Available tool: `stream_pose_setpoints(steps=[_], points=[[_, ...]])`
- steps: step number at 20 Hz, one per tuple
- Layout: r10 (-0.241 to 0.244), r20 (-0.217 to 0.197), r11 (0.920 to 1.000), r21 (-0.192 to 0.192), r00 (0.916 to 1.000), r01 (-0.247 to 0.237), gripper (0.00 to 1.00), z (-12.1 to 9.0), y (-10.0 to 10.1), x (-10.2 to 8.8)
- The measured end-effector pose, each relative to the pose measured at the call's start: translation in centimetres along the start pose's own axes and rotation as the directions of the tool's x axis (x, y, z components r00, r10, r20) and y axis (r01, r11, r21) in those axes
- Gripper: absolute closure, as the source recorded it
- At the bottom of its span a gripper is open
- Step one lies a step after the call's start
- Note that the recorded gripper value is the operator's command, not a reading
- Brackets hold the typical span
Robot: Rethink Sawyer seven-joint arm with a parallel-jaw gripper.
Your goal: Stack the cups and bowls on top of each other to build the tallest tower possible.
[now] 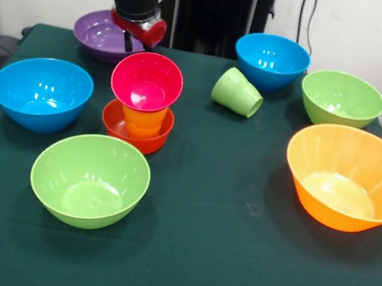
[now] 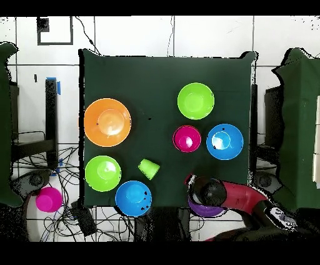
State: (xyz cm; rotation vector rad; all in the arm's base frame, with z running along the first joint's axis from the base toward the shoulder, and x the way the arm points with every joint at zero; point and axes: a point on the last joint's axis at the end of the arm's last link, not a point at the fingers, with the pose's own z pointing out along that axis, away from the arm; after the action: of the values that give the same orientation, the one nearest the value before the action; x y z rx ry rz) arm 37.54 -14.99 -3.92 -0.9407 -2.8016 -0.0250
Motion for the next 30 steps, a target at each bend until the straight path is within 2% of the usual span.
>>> stream_pose_setpoints(steps=[5, 10, 11, 14, 15, 20, 24, 30], points=[[-0.007, -0.059, 0.9994, 0.032, 0.9982, 0.009, 0.00, 2.4, -0.3, 2.2], [-0.019, -0.043, 0.9975, 0.068, 0.9989, 0.022, 0.00, 2.5, 0.1, 2.4], [-0.026, -0.035, 0.9956, 0.089, 0.9990, 0.029, 1.00, 2.5, -0.1, 2.6], [-0.025, -0.031, 0.9945, 0.101, 0.9992, 0.028, 1.00, 2.5, -0.5, 2.6], [-0.029, -0.019, 0.9924, 0.119, 0.9994, 0.031, 1.00, 2.4, -0.8, 2.5], [-0.038, -0.002, 0.9897, 0.138, 0.9993, 0.038, 1.00, 2.5, -0.9, 2.5], [-0.028, -0.001, 0.9884, 0.149, 0.9996, 0.028, 1.00, 2.4, -1.5, 2.5], [0.009, -0.003, 0.9910, 0.134, 1.0000, -0.009, 1.00, 2.4, -2.6, 2.1]])
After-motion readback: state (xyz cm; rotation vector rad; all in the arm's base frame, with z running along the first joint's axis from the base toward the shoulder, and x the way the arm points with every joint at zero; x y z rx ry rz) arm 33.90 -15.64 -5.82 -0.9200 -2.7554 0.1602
